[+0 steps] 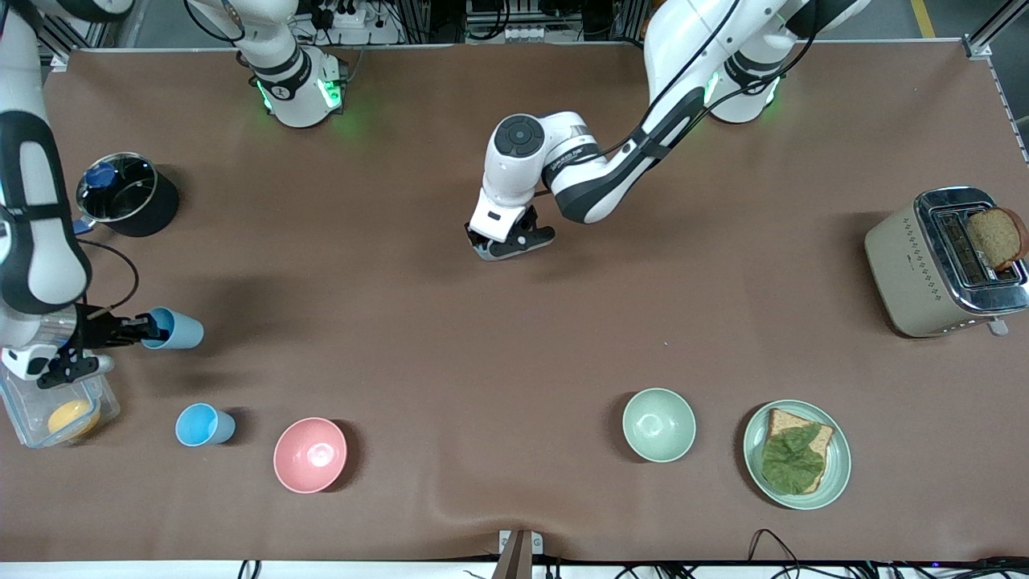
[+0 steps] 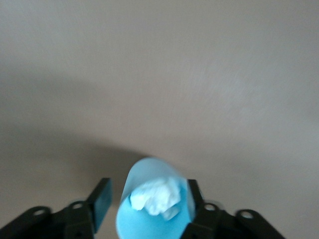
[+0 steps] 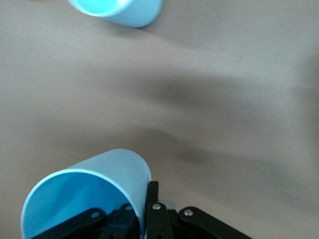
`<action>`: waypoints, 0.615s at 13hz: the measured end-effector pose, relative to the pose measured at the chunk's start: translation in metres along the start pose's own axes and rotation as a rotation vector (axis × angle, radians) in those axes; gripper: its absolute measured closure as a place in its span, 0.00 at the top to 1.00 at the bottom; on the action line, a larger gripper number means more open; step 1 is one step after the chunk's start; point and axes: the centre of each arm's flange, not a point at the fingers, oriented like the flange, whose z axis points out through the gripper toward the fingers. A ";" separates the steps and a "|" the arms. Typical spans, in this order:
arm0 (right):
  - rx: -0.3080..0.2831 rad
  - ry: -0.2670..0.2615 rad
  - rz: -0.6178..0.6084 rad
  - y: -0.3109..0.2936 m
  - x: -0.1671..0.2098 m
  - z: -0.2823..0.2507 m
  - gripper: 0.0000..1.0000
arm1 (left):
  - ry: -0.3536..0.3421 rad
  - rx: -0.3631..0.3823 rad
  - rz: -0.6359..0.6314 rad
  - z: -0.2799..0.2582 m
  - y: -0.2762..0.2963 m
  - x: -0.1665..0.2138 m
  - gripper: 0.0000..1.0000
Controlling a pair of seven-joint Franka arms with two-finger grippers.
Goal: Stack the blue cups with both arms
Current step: 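Set the cup down mid-table with the left gripper while the right gripper lifts its cup, then lower the right gripper's cup onto the placed cup while the left gripper withdraws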
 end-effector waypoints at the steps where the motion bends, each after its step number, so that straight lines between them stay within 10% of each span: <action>1: 0.004 -0.015 0.029 -0.021 0.003 -0.012 0.03 | 0.031 -0.008 -0.015 -0.027 0.002 0.014 0.83; 3: 0.004 -0.048 0.103 -0.072 0.012 -0.028 0.03 | 0.115 -0.013 -0.046 -0.097 -0.002 0.045 1.00; 8: -0.018 -0.126 0.331 -0.236 0.040 -0.023 0.03 | 0.282 0.116 0.080 -0.252 -0.083 0.159 1.00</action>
